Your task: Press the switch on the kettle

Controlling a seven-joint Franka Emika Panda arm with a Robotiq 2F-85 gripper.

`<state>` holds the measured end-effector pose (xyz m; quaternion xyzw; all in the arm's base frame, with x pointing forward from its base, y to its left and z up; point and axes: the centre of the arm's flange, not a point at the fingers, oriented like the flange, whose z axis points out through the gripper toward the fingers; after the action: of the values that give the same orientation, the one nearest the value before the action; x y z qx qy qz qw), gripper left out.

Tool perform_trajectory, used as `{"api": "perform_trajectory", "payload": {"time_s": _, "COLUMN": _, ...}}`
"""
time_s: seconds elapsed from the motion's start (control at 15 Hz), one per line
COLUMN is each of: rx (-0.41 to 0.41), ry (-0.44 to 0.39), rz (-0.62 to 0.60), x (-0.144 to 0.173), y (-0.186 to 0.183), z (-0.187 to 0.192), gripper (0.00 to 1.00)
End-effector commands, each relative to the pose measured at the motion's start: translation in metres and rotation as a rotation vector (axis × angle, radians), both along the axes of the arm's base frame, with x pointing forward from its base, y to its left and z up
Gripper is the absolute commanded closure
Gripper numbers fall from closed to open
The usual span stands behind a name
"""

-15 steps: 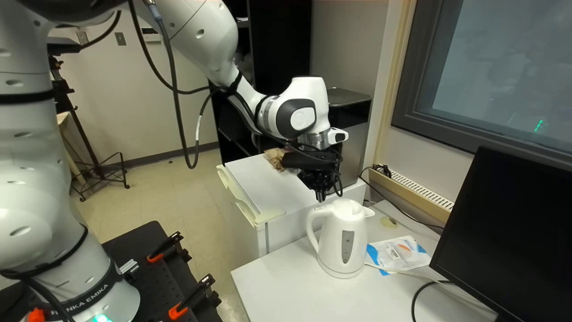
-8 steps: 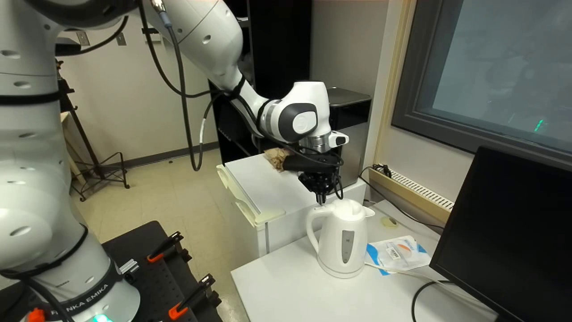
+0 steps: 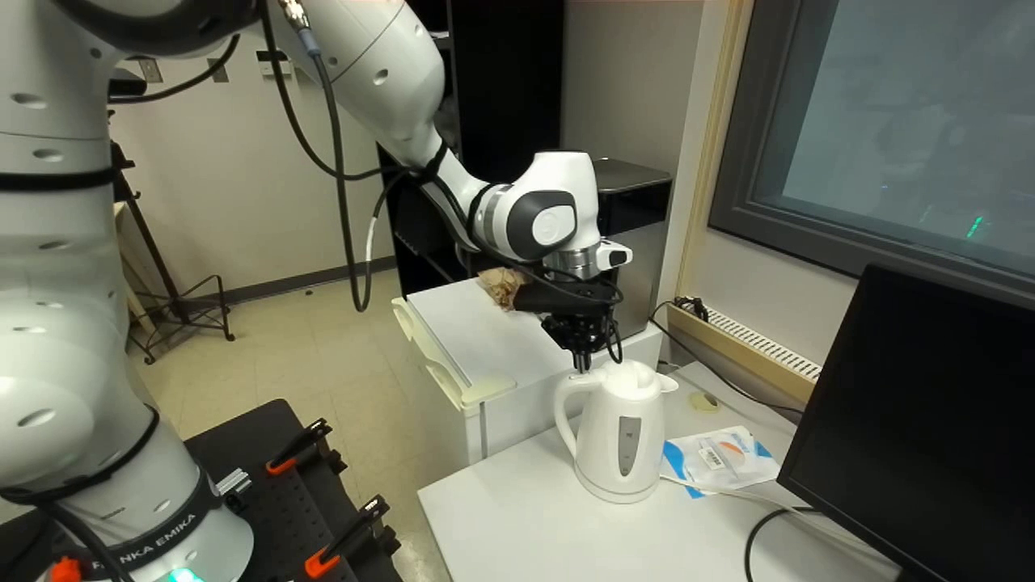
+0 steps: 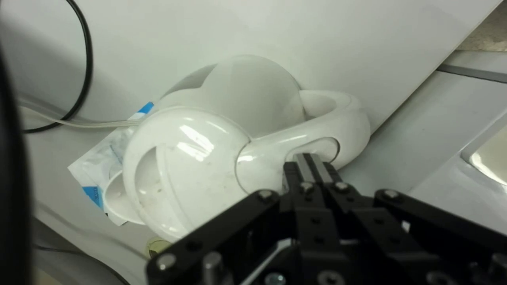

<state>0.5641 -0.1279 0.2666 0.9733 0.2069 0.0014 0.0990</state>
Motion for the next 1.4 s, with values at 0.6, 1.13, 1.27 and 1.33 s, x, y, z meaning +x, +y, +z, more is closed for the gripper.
{"api": "perform_trajectory", "payload": {"time_s": 0.6, "rx": 0.005, "ry": -0.018, "rz": 0.021, "x": 0.015, "y": -0.003, "z": -0.010, "gripper": 0.99}}
{"api": "perform_trajectory", "payload": {"time_s": 1.13, "rx": 0.003, "ry": -0.056, "rz": 0.021, "x": 0.004, "y": -0.005, "z": 0.008, "gripper": 0.99}}
{"api": "perform_trajectory", "payload": {"time_s": 1.27, "rx": 0.002, "ry": -0.077, "rz": 0.016, "x": -0.003, "y": -0.008, "z": 0.020, "gripper": 0.99}}
{"api": "perform_trajectory", "payload": {"time_s": 1.33, "rx": 0.001, "ry": -0.084, "rz": 0.014, "x": -0.007, "y": -0.008, "z": 0.025, "gripper": 0.99}}
